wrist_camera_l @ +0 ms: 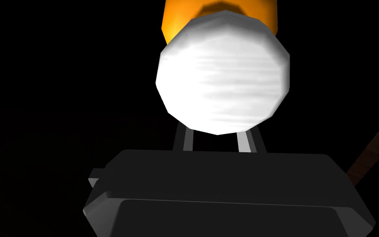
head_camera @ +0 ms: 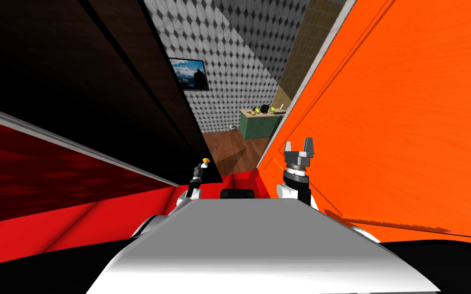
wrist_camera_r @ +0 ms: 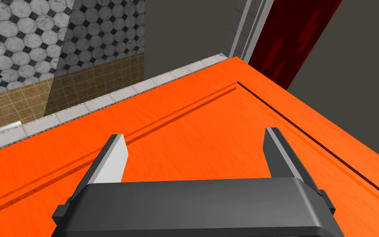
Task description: Pull the door open
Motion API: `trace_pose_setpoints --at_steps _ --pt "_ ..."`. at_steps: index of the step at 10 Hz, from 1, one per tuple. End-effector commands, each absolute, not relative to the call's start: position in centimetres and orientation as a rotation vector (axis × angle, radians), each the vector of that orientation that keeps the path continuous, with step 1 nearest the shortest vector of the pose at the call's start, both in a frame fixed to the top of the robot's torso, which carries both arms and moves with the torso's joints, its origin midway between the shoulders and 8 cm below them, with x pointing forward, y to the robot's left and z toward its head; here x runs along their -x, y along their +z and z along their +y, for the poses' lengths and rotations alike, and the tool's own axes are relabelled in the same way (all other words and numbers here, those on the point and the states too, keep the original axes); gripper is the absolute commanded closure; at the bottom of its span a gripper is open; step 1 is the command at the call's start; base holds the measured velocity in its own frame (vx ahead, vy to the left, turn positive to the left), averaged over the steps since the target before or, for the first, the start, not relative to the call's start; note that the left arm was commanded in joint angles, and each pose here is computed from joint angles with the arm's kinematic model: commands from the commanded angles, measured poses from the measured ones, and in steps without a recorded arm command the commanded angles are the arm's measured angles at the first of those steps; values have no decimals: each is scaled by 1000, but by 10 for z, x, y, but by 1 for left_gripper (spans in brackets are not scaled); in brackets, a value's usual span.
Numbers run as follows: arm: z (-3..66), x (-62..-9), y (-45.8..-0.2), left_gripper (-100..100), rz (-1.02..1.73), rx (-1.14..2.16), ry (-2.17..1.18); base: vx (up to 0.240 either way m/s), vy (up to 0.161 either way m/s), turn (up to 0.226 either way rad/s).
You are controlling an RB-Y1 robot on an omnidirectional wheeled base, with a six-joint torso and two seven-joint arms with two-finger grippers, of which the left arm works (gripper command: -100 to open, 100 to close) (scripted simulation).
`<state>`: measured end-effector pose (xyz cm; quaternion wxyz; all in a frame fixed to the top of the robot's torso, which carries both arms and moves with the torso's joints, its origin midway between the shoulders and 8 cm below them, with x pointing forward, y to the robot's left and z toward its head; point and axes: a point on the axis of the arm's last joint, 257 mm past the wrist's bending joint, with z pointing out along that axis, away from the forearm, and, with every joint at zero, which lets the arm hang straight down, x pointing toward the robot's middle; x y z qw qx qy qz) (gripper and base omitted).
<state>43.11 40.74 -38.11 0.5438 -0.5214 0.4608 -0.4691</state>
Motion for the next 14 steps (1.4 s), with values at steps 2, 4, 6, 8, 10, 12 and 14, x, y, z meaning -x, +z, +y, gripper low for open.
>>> trace_pose_setpoints --at_steps 2,4,6,8,10,12,14 --pt "390 -438 -381 100 1042 1290 -1205 -48 23 -87" --pt "390 -438 -381 100 1033 1301 -1218 -41 21 -30" --pt "390 -439 -381 100 999 1338 -1252 -35 17 -68" --pt "391 -439 -381 100 964 1375 -1285 -42 21 -44" --pt "392 -440 -382 100 902 1435 -1338 -62 31 -126" --pt "409 -432 -388 -100 865 1492 -1327 -46 31 -10" --pt "406 -433 -388 -100 819 1532 -1373 -56 7 -55"
